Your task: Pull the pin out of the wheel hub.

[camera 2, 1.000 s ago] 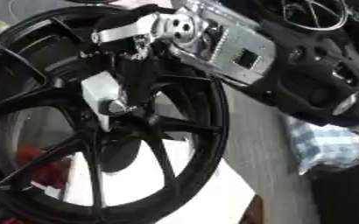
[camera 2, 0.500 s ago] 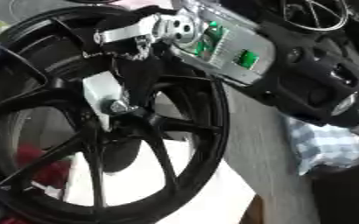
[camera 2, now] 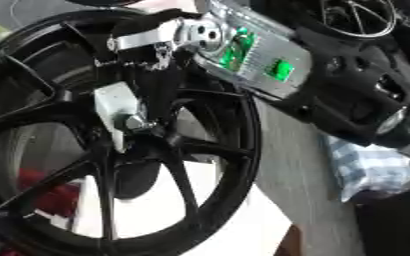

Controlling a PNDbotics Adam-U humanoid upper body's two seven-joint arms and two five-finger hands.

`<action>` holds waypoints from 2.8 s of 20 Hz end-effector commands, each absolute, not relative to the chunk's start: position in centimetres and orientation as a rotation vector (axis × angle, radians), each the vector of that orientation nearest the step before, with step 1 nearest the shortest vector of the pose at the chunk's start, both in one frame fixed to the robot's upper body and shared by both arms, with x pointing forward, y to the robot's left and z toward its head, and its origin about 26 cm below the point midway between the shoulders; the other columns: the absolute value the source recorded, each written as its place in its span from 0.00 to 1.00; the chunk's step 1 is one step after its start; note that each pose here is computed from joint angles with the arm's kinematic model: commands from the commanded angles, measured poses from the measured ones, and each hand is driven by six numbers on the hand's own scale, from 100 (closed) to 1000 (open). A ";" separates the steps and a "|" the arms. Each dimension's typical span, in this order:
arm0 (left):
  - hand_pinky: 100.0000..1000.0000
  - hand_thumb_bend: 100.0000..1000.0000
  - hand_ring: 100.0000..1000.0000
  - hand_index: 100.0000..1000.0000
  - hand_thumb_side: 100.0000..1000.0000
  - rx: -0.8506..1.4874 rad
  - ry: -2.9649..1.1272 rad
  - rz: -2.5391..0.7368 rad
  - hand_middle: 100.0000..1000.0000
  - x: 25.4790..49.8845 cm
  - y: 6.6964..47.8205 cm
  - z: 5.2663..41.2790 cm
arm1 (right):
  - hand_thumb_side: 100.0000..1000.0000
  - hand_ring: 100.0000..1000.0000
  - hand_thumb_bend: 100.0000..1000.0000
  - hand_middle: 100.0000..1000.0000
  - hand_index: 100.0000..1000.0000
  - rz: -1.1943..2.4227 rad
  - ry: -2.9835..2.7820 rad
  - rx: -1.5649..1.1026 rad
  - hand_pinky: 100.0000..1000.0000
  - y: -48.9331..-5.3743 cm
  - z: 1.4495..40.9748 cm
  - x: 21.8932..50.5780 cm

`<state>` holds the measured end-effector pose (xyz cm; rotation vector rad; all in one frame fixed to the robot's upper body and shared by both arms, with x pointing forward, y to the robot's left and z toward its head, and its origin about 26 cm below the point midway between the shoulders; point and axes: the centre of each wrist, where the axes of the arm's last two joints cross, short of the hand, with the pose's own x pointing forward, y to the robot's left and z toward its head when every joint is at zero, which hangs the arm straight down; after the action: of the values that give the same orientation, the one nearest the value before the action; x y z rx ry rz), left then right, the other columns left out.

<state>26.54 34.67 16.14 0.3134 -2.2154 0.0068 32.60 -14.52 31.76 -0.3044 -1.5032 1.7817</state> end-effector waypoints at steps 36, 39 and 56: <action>0.88 0.00 0.59 0.76 0.78 0.384 -2.251 0.023 0.54 26.0 35.4 16.8 | 0.00 0.48 0.00 0.13 0.25 0.807 -1.713 -0.858 0.61 -32.7 33.2 32.3; 0.88 0.00 0.59 0.76 0.77 0.392 -2.252 0.029 0.54 25.9 35.5 16.7 | 0.00 0.50 0.00 0.15 0.27 0.655 -1.627 -0.965 0.61 -35.7 32.6 32.8; 0.88 0.00 0.59 0.76 0.77 0.374 -2.266 0.025 0.54 26.1 35.3 16.9 | 0.00 0.56 0.00 0.29 0.39 0.149 -1.535 -1.233 0.64 -48.3 28.4 31.5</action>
<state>26.21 35.26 15.99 0.3713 -2.2352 0.0451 32.05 -47.63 27.02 -1.1861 -1.5134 0.1732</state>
